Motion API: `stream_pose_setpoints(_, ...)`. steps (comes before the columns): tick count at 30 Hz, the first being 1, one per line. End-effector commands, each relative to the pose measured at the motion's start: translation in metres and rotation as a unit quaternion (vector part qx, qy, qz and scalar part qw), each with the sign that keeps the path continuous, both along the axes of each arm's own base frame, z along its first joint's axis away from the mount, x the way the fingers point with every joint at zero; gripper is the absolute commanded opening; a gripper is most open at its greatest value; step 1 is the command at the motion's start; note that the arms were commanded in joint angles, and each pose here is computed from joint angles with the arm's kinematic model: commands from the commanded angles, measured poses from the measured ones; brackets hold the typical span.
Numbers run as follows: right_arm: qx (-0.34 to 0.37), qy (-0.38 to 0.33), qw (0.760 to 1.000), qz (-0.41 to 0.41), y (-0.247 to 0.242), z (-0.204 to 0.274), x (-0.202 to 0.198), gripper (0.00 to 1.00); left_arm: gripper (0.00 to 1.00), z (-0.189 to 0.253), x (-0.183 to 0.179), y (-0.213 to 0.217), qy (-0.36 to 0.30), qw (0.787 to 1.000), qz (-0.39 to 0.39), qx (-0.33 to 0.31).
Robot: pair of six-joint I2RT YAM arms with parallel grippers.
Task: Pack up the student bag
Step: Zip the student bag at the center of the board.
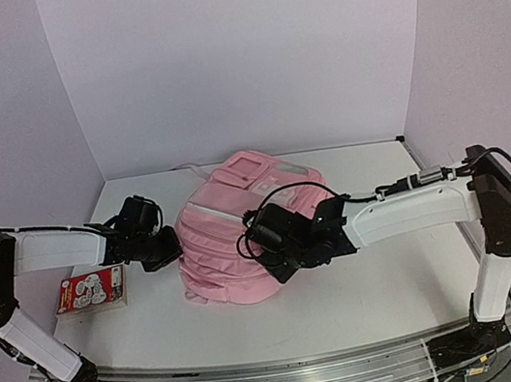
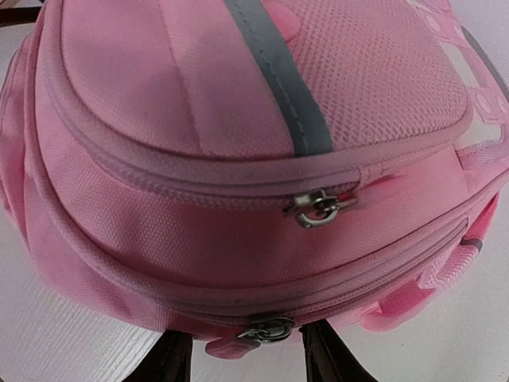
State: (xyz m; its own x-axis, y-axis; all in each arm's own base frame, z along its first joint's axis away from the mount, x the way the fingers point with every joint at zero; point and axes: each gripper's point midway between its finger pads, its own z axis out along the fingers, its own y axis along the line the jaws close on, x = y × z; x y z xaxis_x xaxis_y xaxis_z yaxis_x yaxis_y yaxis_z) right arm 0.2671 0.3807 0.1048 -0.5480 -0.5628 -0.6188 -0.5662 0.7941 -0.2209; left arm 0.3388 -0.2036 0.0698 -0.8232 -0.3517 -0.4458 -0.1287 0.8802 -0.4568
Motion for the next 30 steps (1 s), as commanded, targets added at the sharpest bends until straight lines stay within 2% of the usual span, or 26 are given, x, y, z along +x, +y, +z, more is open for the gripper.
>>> stream_pose_setpoints(1,0.055,-0.044,0.994,-0.089,0.007,0.022,0.028,0.24,0.00,-0.009,-0.017,0.018,0.023,0.999,0.000,0.032)
stream_pose_setpoints(2,0.052,-0.047,0.993,-0.091,0.008,0.020,0.029,0.14,0.00,-0.008,-0.017,0.018,0.022,0.999,0.000,0.034)
stream_pose_setpoints(4,0.050,-0.047,0.993,-0.093,0.007,0.018,0.030,0.01,0.00,-0.008,-0.017,0.020,0.021,0.999,-0.001,0.038)
stream_pose_setpoints(11,0.028,-0.060,0.994,-0.090,-0.021,0.040,0.027,0.00,0.00,-0.010,-0.017,0.036,0.017,0.997,0.016,0.080)
stream_pose_setpoints(13,0.021,0.000,0.996,-0.086,-0.039,0.033,0.025,0.00,0.00,-0.011,-0.017,0.042,0.020,0.995,0.023,0.096)
stream_pose_setpoints(15,0.033,0.102,0.991,-0.075,-0.056,0.018,0.015,0.00,0.00,-0.014,-0.018,0.047,0.022,0.993,0.029,0.109)
stream_pose_setpoints(17,0.093,0.242,0.964,-0.059,-0.069,0.004,0.007,0.00,0.00,-0.016,-0.018,0.049,0.023,0.993,0.028,0.114)
stream_pose_setpoints(18,0.125,0.294,0.946,-0.049,-0.075,0.004,0.004,0.00,0.00,-0.017,-0.018,0.050,0.022,0.993,0.027,0.115)
stream_pose_setpoints(19,0.144,0.317,0.936,-0.041,-0.080,0.004,0.006,0.00,0.00,-0.017,-0.018,0.050,0.022,0.993,0.025,0.116)
stream_pose_setpoints(22,0.106,0.276,0.953,-0.064,-0.108,0.001,0.030,0.00,0.00,-0.020,-0.019,0.053,0.027,0.992,0.027,0.122)
stream_pose_setpoints(26,0.039,0.192,0.971,-0.138,-0.153,0.000,0.080,0.00,0.00,-0.023,-0.021,0.055,0.030,0.991,0.028,0.127)
stream_pose_setpoints(30,0.033,0.176,0.974,-0.139,-0.155,0.002,0.099,0.00,0.00,-0.023,-0.023,0.049,0.032,0.993,0.019,0.109)
